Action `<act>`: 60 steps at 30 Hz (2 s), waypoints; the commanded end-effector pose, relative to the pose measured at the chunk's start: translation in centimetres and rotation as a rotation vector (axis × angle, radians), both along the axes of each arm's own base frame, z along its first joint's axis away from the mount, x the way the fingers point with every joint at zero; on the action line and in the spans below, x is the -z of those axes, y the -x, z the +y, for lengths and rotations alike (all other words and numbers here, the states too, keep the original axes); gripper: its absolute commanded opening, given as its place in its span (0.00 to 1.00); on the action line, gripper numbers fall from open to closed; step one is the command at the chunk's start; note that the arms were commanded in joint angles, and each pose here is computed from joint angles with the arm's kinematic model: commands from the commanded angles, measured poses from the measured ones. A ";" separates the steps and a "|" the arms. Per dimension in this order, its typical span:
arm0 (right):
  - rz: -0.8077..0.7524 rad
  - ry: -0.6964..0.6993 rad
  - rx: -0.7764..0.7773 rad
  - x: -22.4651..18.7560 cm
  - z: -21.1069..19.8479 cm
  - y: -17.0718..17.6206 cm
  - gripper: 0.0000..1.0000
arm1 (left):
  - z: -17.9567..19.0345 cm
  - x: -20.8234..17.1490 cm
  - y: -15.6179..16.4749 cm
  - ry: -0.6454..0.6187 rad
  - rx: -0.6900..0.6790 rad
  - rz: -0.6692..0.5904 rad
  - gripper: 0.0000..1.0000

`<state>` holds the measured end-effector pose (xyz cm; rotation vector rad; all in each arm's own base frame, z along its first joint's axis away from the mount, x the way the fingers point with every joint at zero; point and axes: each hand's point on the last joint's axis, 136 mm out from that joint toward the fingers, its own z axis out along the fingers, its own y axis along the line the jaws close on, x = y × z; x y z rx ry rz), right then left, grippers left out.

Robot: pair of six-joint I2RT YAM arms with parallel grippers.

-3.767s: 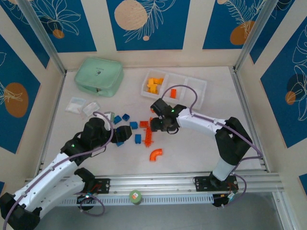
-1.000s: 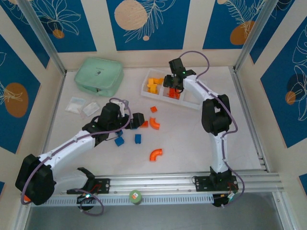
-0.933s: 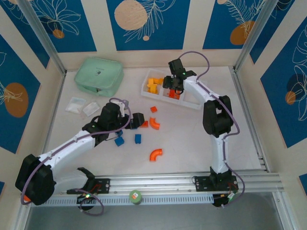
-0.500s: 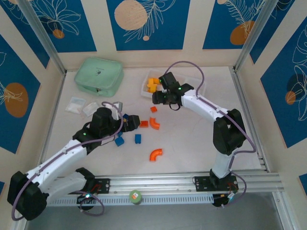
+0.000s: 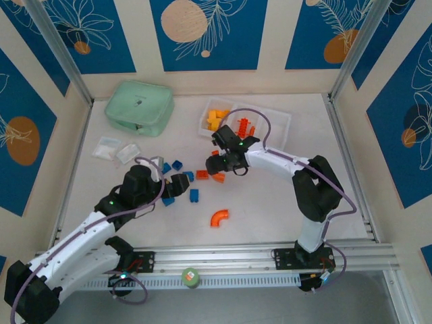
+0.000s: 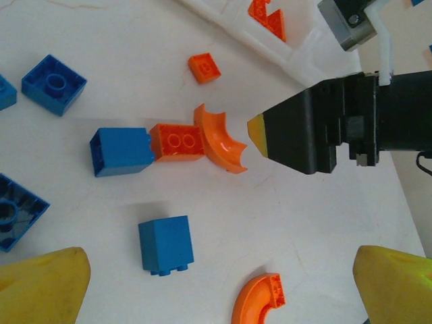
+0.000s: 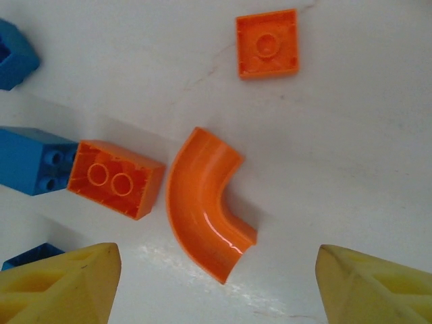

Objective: Sort the legos into containers by color
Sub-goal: Pick up the lego from the center of the table.

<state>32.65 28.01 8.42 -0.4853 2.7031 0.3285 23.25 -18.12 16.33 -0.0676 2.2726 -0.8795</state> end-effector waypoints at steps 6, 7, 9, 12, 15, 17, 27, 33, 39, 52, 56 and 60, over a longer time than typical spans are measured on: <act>-0.006 0.098 -0.139 2.6 0.8 -0.2 0.79 | 1.1 1.0 -0.1 -0.009 -0.064 0.022 0.99; -0.006 0.113 -0.137 2.9 0.5 -0.5 0.79 | 1.2 1.1 -0.1 -0.012 -0.065 0.025 0.99; -0.009 0.127 -0.141 3.3 0.3 -1.0 0.80 | 1.3 1.1 -0.2 -0.013 -0.070 0.024 0.99; 0.002 0.131 -0.164 4.1 0.3 -1.4 0.79 | 1.3 1.3 -0.2 -0.015 -0.073 0.027 0.99; 0.013 0.128 -0.206 4.8 0.9 -1.3 0.75 | 1.4 1.3 -0.1 -0.016 -0.075 0.029 0.99; 0.022 0.122 -0.225 5.0 1.1 -1.2 0.73 | 1.4 1.3 -0.1 -0.018 -0.075 0.031 0.99; 0.060 0.161 -0.255 6.7 1.2 0.0 0.56 | 1.4 1.5 -0.2 -0.023 -0.077 0.030 0.99; 0.050 0.190 -0.239 6.6 0.8 0.3 0.43 | 1.2 1.6 -0.3 -0.018 -0.068 0.034 0.99; 0.037 0.179 -0.218 5.7 0.7 0.3 0.35 | 1.1 1.3 -0.4 -0.013 -0.068 0.030 0.99; 0.013 0.084 -0.056 -0.2 -1.7 -1.9 0.30 | 0.1 -0.5 -1.3 -0.012 -0.032 0.001 0.99; -0.034 0.069 0.033 -2.4 -3.7 -4.4 0.30 | -0.5 -1.0 -1.9 -0.012 -0.014 -0.002 0.99; -0.073 0.044 0.121 -4.1 -5.4 -7.5 0.30 | -1.2 -1.2 -2.6 0.000 -0.005 -0.006 0.99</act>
